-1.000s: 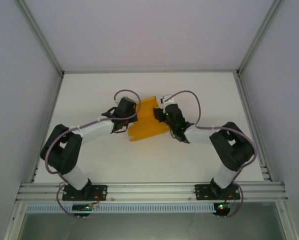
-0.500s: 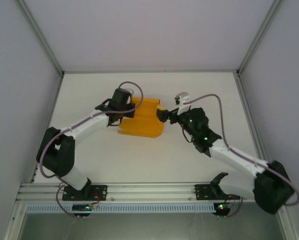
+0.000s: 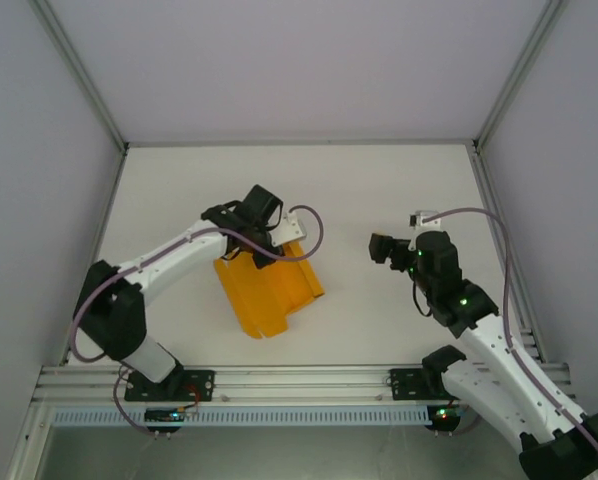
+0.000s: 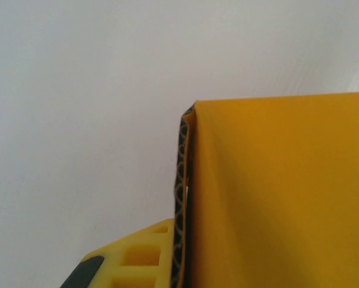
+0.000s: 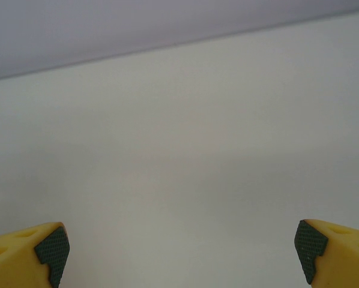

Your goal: Assemble paper box

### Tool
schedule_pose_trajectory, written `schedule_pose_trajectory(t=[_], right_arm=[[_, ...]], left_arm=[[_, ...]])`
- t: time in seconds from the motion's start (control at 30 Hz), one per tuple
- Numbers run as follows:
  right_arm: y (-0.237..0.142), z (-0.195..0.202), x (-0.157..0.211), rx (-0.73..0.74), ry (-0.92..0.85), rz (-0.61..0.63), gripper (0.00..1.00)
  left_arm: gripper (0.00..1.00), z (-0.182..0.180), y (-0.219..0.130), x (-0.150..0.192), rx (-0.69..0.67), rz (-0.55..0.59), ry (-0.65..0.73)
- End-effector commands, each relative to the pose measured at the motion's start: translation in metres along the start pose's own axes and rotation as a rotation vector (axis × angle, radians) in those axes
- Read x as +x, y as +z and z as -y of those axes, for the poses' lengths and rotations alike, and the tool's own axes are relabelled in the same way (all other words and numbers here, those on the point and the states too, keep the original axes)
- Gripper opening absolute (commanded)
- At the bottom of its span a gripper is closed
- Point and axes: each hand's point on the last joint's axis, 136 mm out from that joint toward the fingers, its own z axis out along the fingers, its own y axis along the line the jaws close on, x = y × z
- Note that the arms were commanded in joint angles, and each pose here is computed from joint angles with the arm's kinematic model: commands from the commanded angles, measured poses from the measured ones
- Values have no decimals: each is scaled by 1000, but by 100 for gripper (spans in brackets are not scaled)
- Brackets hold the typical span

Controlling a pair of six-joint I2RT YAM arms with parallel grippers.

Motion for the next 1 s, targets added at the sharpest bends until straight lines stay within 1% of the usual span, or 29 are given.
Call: schedule_pose_trajectory(t=[0.0,0.1,0.27,0.37,0.5,0.57,0.67,0.77,0.8,0.83,0.87,0.9,0.97], right_arm=[[-7,15,14,59,45,-84,99],[-4,16,15,54,56,-95,99],[-2,19,17,52,62,-107,99],[-1,22,21,56,72,-113,99],[0,25,25,60,81,-118,99],[0,27,26,64,86,-116,99],[0,30,28,72,91,-113,99],[0,32,28,71,97,-113,99],[0,32,29,69,96,-116,99],[0,32,29,66,94,-117,99],[0,31,29,63,94,-120,99],[0,31,29,58,91,-123,99],[-1,30,29,50,89,-121,99]], left_arm=[[0,8,15,9,44,-136,90],[0,15,39,13,63,-240,137],[0,8,70,13,7,-386,163],[0,-5,90,6,-85,-436,160],[0,-21,120,15,-222,-569,211],[0,-23,132,15,-251,-581,220],[0,-18,140,7,-259,-561,225],[0,-12,144,7,-238,-559,242],[7,-12,143,6,-235,-553,242],[11,-12,141,4,-231,-545,241],[18,-12,136,1,-231,-536,238],[28,-13,132,0,-231,-532,240],[44,-15,120,-7,-233,-500,240]])
